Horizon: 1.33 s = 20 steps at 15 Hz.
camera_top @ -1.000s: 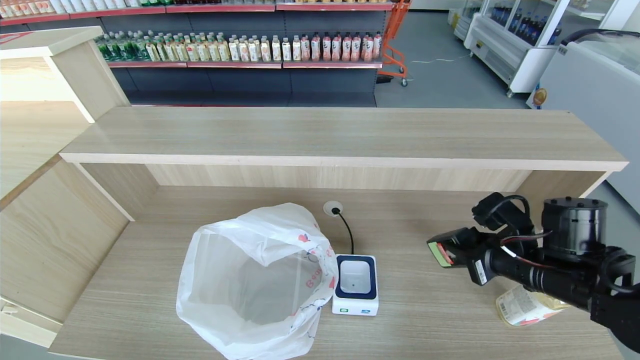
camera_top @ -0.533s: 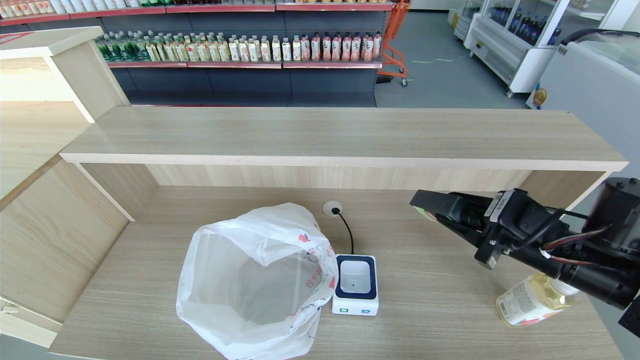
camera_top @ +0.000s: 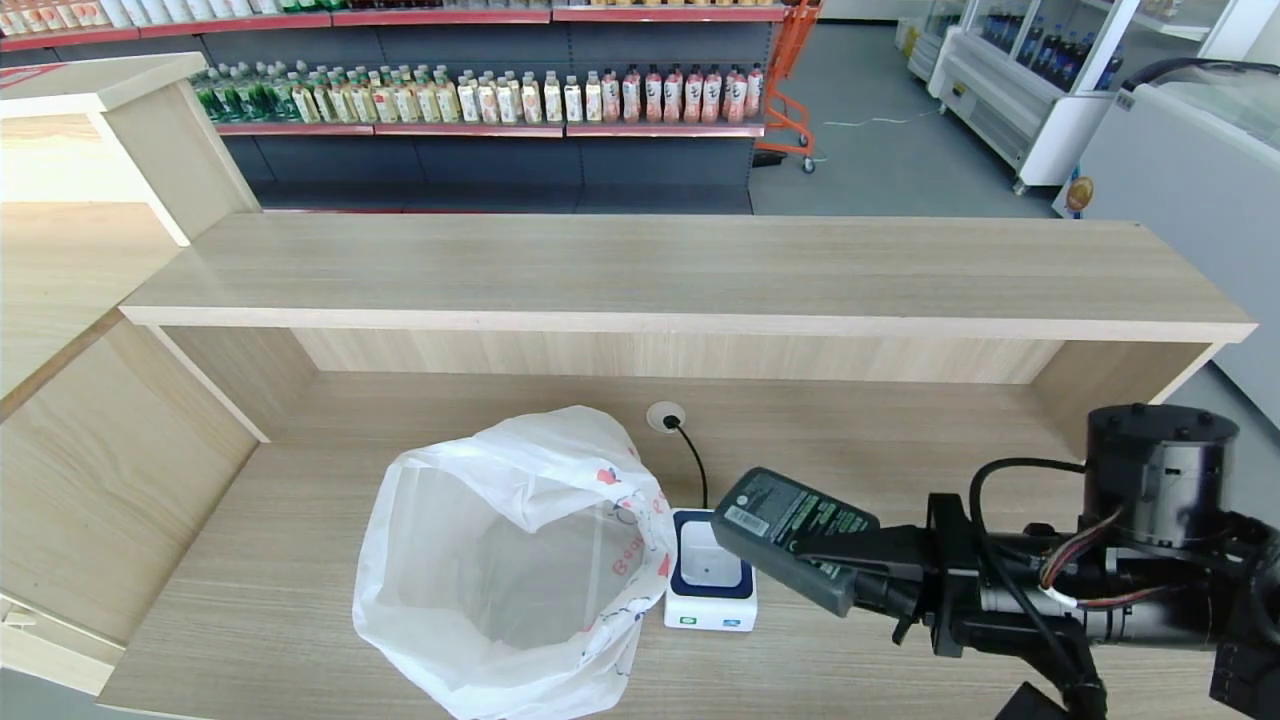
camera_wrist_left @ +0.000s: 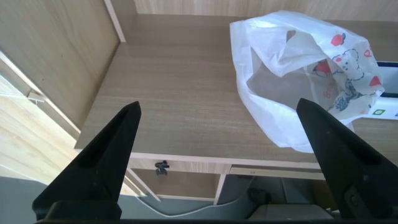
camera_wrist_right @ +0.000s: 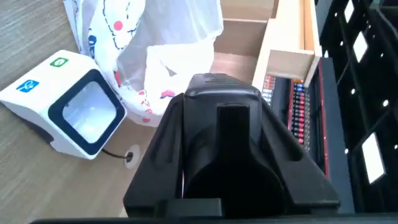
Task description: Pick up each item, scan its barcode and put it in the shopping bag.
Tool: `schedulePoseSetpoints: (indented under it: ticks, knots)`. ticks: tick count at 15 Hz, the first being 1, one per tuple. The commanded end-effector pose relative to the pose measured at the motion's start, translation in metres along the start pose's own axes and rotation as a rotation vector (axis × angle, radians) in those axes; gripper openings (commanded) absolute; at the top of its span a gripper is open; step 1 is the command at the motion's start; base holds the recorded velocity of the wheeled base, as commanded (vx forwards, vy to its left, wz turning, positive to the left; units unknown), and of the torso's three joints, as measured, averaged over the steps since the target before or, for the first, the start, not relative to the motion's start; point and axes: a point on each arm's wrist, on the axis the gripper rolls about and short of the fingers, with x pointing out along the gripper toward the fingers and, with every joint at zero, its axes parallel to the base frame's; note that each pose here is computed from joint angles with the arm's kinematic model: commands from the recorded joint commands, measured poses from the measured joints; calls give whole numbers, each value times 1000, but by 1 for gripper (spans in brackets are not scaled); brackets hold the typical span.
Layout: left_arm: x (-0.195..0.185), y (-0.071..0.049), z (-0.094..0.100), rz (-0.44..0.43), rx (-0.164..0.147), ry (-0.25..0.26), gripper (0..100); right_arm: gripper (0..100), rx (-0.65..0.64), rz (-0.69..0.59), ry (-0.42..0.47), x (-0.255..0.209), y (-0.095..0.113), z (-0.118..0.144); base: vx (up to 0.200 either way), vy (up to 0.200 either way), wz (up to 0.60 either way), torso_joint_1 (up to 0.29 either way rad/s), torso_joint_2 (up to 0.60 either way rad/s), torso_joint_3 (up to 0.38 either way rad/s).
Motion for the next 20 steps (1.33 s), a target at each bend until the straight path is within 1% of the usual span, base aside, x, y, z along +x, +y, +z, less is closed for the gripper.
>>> schedulePoseSetpoints:
  ticks: [1,2,3,6,10,16,18,20]
  knots:
    - [0,0,0,1,0,0,100,0,-95,27,-104,13,4,11,0,0,0,0,0,0]
    - [0,0,0,0,-1,0,100,0,-219,-1,-150,24,-1,16,0,0,0,0,0,0]
    - [0,0,0,0,0,0,100,0,-267,-20,-179,31,-6,21,0,0,0,0,0,0]
    - [0,0,0,1,-1,0,100,0,-345,-53,-261,55,-5,33,0,0,0,0,0,0]
    - [0,0,0,0,0,0,100,0,-457,-181,-228,72,-17,35,0,0,0,0,0,0]
    - [0,0,0,1,0,0,100,0,-477,-197,-212,82,-11,30,0,0,0,0,0,0]
    - [0,0,0,1,-1,0,100,0,-481,-198,-203,86,-11,25,0,0,0,0,0,0]
    - [0,0,0,0,0,0,100,0,-485,-197,-181,97,-7,13,0,0,0,0,0,0]
